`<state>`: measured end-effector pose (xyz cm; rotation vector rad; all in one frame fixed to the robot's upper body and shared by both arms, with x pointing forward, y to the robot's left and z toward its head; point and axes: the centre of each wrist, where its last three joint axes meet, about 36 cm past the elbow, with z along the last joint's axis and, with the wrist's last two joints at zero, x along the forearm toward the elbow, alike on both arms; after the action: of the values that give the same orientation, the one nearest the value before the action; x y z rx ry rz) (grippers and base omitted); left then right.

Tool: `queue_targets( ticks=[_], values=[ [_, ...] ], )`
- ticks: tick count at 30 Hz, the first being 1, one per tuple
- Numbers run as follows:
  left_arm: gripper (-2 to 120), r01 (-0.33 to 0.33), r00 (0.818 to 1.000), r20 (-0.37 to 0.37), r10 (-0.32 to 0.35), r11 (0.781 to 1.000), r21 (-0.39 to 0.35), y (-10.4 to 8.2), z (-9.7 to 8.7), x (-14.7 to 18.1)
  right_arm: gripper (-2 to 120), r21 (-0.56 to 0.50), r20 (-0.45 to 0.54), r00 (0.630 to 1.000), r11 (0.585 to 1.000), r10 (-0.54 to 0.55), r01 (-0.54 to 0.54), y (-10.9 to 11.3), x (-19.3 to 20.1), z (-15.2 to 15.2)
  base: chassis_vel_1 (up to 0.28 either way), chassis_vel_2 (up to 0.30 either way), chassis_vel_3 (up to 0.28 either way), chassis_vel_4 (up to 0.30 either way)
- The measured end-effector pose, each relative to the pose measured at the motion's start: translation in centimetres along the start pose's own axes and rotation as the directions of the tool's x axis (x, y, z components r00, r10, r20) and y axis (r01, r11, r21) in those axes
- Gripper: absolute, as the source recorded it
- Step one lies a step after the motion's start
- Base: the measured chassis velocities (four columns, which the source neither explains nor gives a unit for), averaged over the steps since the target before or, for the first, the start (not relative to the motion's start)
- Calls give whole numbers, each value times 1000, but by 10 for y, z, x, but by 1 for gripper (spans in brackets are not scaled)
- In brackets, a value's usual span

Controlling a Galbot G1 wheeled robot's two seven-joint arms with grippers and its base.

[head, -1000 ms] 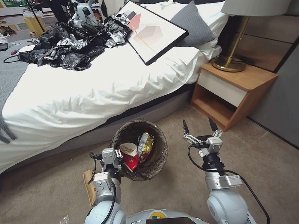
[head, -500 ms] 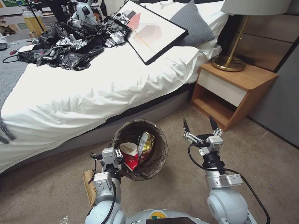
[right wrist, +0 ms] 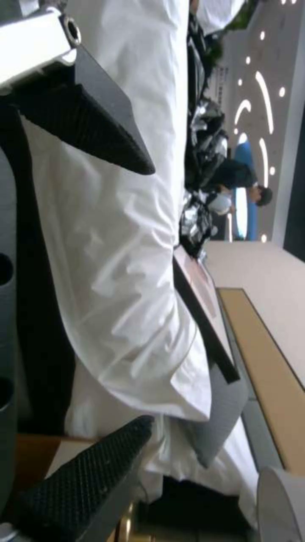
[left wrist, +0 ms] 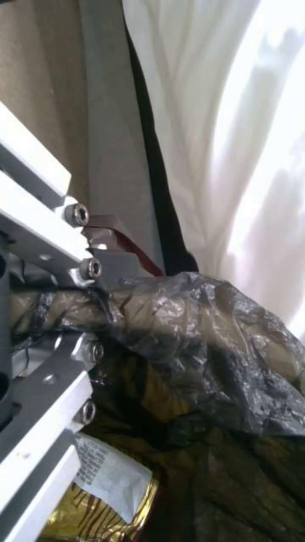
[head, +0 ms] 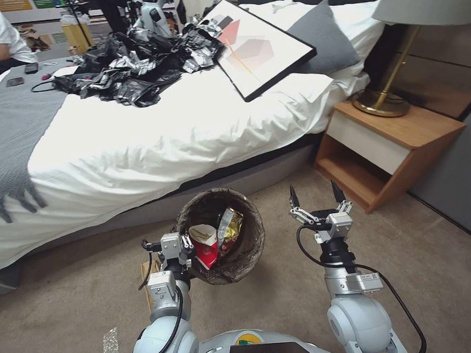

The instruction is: Pick up the trash bin, then pick up the garbage from the floor and place it into the trash bin.

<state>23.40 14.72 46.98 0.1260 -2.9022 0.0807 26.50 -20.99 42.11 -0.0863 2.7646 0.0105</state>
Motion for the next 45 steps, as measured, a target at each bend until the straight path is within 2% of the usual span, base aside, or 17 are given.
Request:
queue_targets(
  ticks=[45],
  values=[
    [2, 0, 1000, 0, 0, 1000, 0, 0, 0, 0, 100, 65, -31, 999, 997, -28, 30, -7, 1, 11, 120, 118, 121, 117]
  ],
)
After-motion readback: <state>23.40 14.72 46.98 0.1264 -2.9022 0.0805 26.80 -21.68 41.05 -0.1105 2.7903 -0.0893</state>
